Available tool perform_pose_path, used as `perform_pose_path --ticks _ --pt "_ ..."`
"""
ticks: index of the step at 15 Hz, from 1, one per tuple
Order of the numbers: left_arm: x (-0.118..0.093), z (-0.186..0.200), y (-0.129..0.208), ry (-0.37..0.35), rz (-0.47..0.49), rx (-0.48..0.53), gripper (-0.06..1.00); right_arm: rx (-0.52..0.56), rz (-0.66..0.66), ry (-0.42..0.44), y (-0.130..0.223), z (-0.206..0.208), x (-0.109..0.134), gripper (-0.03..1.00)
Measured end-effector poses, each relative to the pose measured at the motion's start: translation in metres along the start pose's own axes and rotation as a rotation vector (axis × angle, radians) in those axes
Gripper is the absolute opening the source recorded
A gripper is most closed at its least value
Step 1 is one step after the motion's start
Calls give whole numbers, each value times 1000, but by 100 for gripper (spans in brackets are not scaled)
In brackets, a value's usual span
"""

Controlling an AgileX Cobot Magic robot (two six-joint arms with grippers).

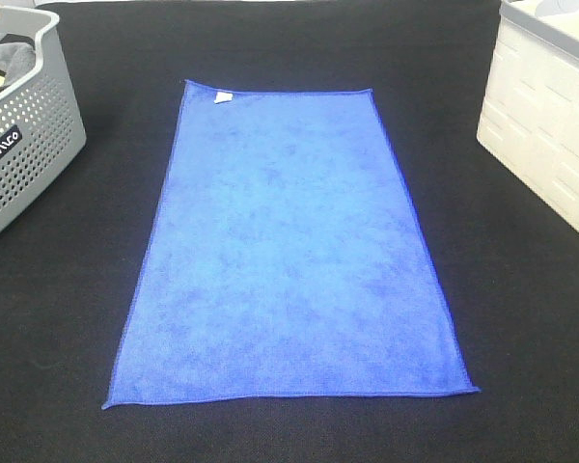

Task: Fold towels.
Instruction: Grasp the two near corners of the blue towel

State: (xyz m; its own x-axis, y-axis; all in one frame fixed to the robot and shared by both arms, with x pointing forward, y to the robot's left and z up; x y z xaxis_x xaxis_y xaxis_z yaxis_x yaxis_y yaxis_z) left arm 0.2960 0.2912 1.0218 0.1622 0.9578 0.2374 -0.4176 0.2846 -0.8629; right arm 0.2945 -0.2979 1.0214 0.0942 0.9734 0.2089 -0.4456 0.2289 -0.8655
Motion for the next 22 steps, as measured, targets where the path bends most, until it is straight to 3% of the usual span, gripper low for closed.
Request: perform_pose_path --ticks 22 --pt "0 0 0 0 -1 0 80 0 0 0 0 0 0 78"
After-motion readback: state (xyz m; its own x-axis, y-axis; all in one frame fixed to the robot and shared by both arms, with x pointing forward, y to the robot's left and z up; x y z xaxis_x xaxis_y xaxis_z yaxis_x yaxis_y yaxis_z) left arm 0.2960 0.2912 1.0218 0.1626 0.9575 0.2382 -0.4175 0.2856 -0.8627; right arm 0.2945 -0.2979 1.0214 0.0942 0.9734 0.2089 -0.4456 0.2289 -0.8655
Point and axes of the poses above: a point on each arm's last joint axis where the gripper is mounted, z pointing back along that axis away from the gripper, x along the wrist's bending axis when the last joint is at zero, y = z × x, the point moved 7 cm from there along -z, pointing out along that axis toward the gripper, and after that the axes turned 13 degrees about -z, right-handed, at the moved point
